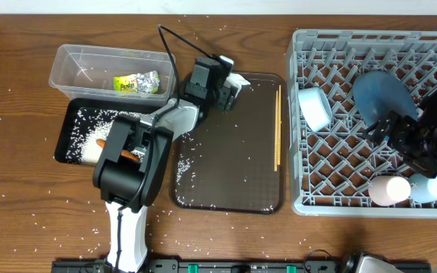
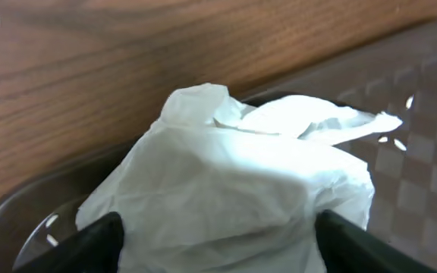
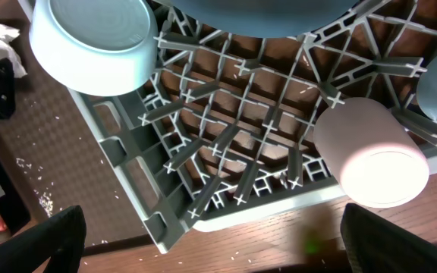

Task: Sort waste into correct bins and load items into the dishwasher rack
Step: 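Grasp the white tissue on the brown tray with the left gripper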

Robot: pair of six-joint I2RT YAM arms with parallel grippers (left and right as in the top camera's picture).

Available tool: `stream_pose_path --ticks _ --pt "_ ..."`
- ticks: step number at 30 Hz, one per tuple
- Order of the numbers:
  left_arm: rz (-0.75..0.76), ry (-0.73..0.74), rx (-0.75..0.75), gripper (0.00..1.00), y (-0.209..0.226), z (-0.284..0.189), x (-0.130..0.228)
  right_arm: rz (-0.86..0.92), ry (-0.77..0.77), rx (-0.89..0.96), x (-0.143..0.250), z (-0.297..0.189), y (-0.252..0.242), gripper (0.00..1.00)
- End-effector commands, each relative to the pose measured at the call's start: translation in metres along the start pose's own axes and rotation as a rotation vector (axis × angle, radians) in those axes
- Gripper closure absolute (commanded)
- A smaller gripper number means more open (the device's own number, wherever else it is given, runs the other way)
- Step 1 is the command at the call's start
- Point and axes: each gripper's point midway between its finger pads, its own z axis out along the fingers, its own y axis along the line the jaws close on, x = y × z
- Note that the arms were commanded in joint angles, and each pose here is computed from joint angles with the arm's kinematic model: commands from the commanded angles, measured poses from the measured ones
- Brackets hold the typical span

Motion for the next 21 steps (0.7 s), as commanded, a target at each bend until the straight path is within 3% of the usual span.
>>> stream_pose_path --ticks 1,4,9,10,15,21 --pt "0.020 -0.008 0.022 0.28 -0.007 0.004 0.000 -0.005 -0.004 0.001 0.000 -0.003 -0.001 0.01" --pt "0.025 0.005 0.029 0.44 -0.012 0.010 0.006 -0.002 0.007 0.003 0.003 -0.003 -0.002 0.01" --pt "0.023 0.030 0.041 0.81 -0.020 0.008 0.011 0.001 0.018 0.006 0.005 -0.003 -0.002 0.01" --pt "0.023 0.027 0.041 0.94 -0.020 0.005 0.008 0.001 0.019 0.006 0.005 -0.003 -0.002 0.01" --pt "-0.012 -0.022 0.039 0.94 -0.020 -0.029 -0.024 0.002 0.019 0.006 0.006 -0.003 -0.002 0.01" --pt "-0.006 -0.140 0.030 0.94 -0.019 -0.103 -0.081 0.002 0.021 0.007 0.006 -0.003 -0.002 0.01"
